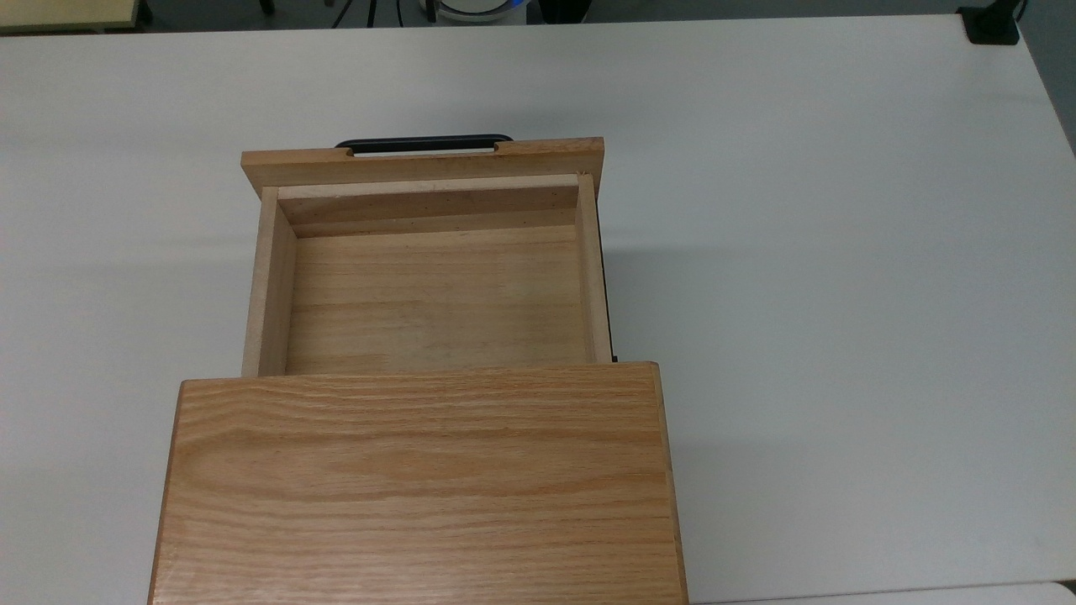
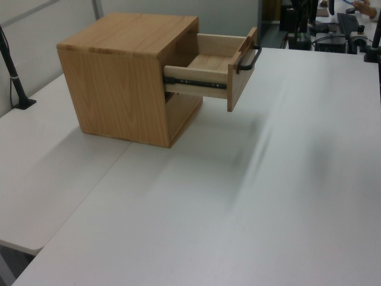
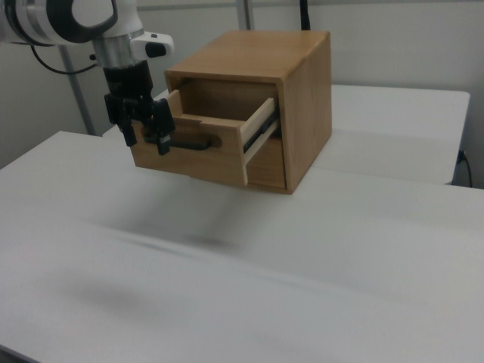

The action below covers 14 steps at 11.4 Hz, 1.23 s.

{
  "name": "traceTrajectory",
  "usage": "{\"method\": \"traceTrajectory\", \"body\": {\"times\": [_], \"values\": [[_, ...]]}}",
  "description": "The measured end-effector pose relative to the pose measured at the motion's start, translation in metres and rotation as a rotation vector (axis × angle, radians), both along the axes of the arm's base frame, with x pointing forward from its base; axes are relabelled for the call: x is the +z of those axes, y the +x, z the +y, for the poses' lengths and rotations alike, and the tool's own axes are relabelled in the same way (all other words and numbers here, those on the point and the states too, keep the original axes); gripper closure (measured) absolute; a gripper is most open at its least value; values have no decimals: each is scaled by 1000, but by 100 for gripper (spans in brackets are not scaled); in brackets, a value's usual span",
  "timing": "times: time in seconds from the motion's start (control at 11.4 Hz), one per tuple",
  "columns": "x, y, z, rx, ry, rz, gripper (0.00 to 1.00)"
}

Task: Close the drawer by sliding it
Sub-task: 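Move the gripper toward the open drawer's black handle and lower it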

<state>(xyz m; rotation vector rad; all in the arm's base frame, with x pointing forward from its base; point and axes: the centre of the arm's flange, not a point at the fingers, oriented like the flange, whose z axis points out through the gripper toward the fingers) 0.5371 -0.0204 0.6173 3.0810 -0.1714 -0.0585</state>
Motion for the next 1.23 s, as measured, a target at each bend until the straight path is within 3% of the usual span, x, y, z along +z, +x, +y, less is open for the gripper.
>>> {"method": "traceTrajectory", "body": {"times": [0.53, 0.7, 0.97, 1.14, 1.23], "values": [[-2, 1, -15, -26, -4, 2, 0], [2, 6, -21, -104, 10, -51, 0], [7, 24, -34, -447, 93, -199, 0], [-7, 39, -34, -668, 120, -239, 0], [-17, 46, -30, -694, 123, -240, 0]]}}
